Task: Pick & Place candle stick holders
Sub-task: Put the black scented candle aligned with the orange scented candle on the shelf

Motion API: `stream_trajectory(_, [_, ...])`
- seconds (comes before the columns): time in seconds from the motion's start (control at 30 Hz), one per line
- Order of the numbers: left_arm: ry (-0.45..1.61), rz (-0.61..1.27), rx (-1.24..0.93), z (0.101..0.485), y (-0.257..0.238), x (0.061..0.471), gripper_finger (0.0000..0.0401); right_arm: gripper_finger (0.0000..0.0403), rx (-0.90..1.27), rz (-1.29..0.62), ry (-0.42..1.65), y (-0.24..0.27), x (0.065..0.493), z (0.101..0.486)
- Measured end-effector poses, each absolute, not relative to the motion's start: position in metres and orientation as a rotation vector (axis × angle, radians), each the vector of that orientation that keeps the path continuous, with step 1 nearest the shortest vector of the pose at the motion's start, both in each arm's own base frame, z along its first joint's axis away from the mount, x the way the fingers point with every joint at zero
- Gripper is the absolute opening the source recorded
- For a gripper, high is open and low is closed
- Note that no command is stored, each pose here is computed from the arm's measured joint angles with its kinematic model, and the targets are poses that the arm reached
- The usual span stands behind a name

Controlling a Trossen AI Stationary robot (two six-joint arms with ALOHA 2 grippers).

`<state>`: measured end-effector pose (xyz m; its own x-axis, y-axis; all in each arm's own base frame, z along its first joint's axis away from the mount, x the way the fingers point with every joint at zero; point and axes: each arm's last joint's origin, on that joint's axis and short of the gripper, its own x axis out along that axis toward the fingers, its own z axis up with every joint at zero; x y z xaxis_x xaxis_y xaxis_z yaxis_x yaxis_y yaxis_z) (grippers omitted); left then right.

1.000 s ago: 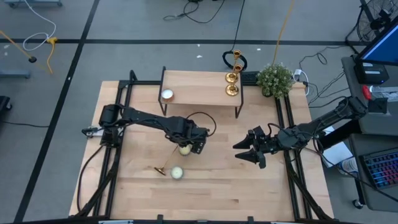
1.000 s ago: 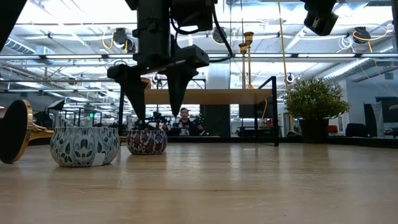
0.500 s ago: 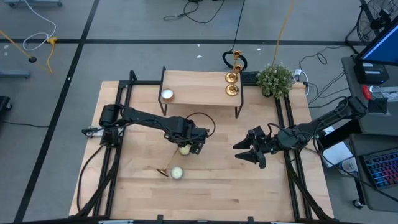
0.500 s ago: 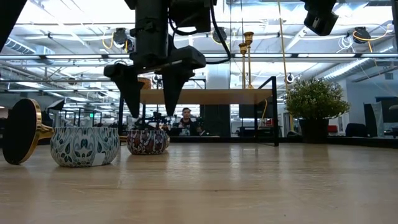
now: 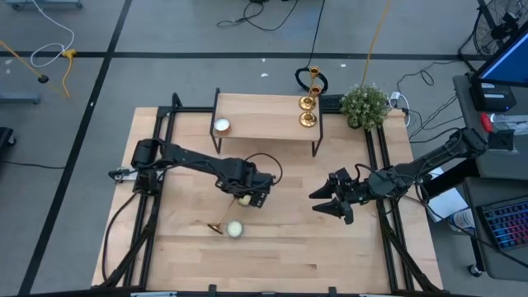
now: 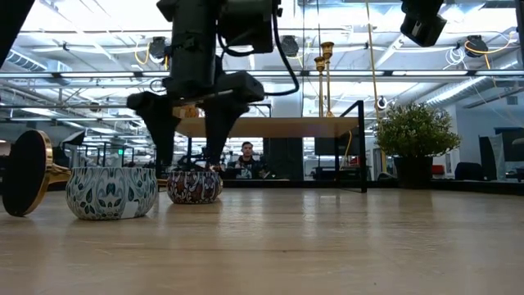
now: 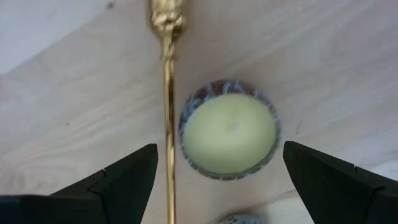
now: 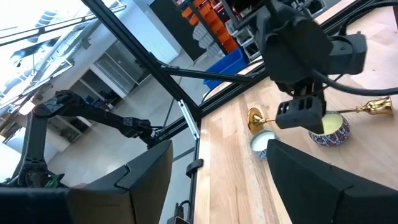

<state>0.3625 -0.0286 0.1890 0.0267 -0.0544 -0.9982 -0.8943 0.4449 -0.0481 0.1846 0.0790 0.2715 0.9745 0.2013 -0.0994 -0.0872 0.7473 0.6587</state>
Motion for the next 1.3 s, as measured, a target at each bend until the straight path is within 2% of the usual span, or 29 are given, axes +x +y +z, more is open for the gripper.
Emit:
stream_trajectory(0.4, [1.336,0.764,-0.948,0.1891,-0.0327,0.3698,0.0351,0.0256,0.709,0.145,0.166,0.0763,0.1853,0.2715])
stream_trajectory(1.3, [1.343,0.775,-0.891,0.1889,-0.028,0.368,0.0351,0.0256,0.707,0.143,0.171,0.0763,0.1852,0.2709])
